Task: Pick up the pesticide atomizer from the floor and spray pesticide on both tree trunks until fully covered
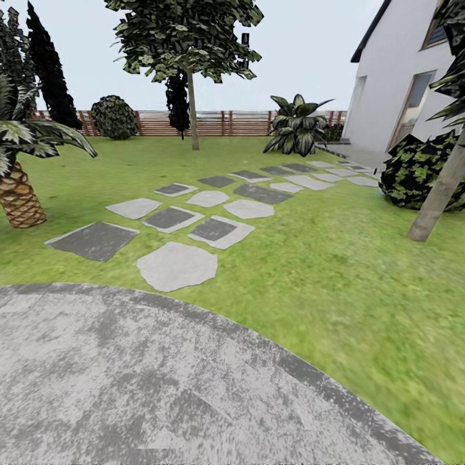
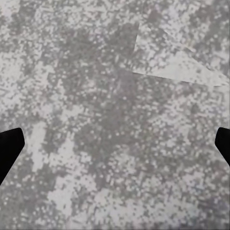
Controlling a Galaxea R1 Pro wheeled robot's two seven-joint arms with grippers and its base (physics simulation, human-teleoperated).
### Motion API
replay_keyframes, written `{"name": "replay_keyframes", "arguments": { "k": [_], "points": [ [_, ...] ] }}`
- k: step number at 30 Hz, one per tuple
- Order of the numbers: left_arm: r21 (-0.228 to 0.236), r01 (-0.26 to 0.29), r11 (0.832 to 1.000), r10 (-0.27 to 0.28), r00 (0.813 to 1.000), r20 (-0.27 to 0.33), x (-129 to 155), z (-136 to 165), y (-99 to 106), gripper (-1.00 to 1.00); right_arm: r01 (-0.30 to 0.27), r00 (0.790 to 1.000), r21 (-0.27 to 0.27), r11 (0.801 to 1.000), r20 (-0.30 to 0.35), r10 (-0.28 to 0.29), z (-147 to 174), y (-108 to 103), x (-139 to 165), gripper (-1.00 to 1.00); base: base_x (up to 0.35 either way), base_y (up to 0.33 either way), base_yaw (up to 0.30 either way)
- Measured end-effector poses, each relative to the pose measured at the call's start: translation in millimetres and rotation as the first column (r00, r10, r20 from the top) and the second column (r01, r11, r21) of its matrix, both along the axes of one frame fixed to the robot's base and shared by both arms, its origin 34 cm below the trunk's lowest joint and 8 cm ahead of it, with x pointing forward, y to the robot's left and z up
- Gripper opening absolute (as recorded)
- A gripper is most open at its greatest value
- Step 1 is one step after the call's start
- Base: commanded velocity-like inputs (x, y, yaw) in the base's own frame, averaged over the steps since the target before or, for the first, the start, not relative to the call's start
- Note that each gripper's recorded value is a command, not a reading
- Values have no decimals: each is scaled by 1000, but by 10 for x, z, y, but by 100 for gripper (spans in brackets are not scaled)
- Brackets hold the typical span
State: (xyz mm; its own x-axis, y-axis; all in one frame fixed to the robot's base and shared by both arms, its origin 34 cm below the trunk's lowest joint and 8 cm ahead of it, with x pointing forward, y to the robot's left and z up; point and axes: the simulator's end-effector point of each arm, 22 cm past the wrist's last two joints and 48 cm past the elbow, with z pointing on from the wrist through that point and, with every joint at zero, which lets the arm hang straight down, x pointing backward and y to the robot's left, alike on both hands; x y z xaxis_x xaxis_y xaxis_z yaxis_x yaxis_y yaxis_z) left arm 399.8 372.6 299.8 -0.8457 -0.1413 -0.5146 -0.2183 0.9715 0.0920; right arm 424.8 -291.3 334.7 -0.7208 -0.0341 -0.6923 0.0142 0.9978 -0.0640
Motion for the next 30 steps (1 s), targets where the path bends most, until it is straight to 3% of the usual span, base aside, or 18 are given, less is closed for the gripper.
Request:
{"name": "replay_keyframes", "arguments": {
  "k": [8, 30],
  "points": [
    [9, 5, 1000, -6, 999, 33, 37, 28, 6, 100, 0, 1000, 0, 1000, -5, 0, -16, 1, -18, 100, 58, 7, 0],
    [12, 3, 1000, -4, 999, 41, 33, 35, 15, 100, -5, 1000, -1, 1000, -6, 5, -16, 3, -22, 100, 324, 122, 0]
  ]
}}
